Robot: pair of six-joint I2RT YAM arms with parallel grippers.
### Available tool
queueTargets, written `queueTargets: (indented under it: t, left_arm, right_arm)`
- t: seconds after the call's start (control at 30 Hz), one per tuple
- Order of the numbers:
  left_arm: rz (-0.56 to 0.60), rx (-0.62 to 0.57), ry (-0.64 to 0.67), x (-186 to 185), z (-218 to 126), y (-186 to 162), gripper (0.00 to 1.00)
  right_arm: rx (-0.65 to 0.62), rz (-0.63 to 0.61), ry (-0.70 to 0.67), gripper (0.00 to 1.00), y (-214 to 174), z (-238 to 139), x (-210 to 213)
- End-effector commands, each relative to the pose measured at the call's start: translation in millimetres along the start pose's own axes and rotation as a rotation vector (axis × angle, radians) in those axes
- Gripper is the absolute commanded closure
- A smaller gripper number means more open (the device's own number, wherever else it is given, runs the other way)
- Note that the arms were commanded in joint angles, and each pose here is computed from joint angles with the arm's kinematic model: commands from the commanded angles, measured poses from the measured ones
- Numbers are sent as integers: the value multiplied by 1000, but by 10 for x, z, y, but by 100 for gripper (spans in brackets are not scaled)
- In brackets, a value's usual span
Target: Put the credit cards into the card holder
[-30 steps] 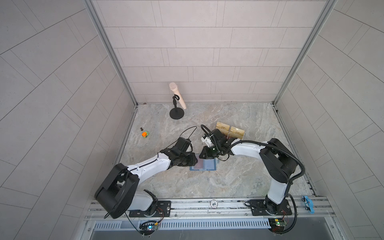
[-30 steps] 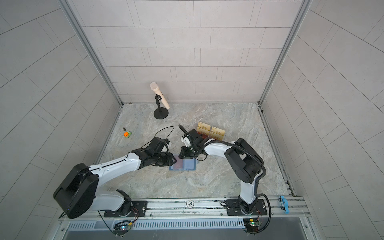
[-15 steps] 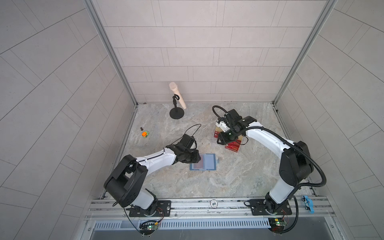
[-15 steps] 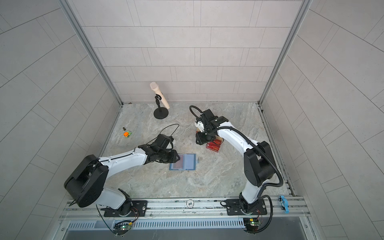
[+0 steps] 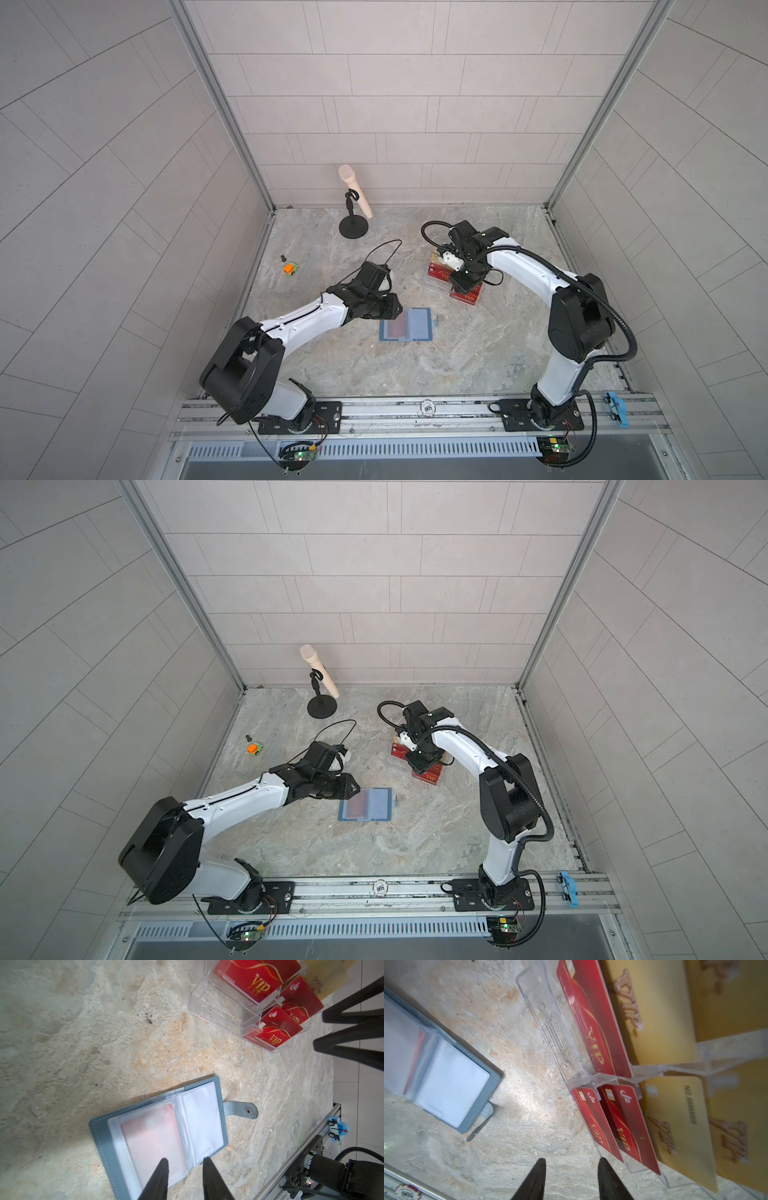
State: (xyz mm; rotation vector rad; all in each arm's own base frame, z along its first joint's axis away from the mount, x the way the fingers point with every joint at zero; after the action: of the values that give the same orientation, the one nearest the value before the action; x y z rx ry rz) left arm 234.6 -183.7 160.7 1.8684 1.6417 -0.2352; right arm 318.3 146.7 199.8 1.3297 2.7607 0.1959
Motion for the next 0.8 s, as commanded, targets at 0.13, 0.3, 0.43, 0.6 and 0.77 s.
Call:
queueTargets:
  t: [0.13,0.3,0.43,0.6,0.77]
  left_arm:
    - [-1,-5,-18,45,-63,-9,66]
    - [-13,-2,-21,59,-45,-14,66]
    - [-11,-2,-15,67,-64,-17,66]
    - [-14,0,-6,85,-68,-17,66]
    - [-19,-5,-3,88,-76,-20,66]
  right_arm:
    - [25,-83,-78,58,73,150,-60]
    - [63,-105,-85,58,139,265,-93]
    - [63,-108,-101,58,146,298,-104]
    - [82,-119,-126,58,125,340,-125]
    - [93,-120,-128,58,96,401,-120]
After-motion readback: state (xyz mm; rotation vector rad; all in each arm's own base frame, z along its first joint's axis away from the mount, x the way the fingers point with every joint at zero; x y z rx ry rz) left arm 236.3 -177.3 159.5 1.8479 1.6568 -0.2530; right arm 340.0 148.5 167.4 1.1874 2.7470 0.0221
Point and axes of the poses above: each gripper's point midway between its finger pads, its own z axis out along the fingers, its own x axis along the line the jaws close on, y = z × x, the point moved 10 cm from there along -z, back along the fingers, and after that the axes turned 1 degree about -z, right-handed, at the moved point
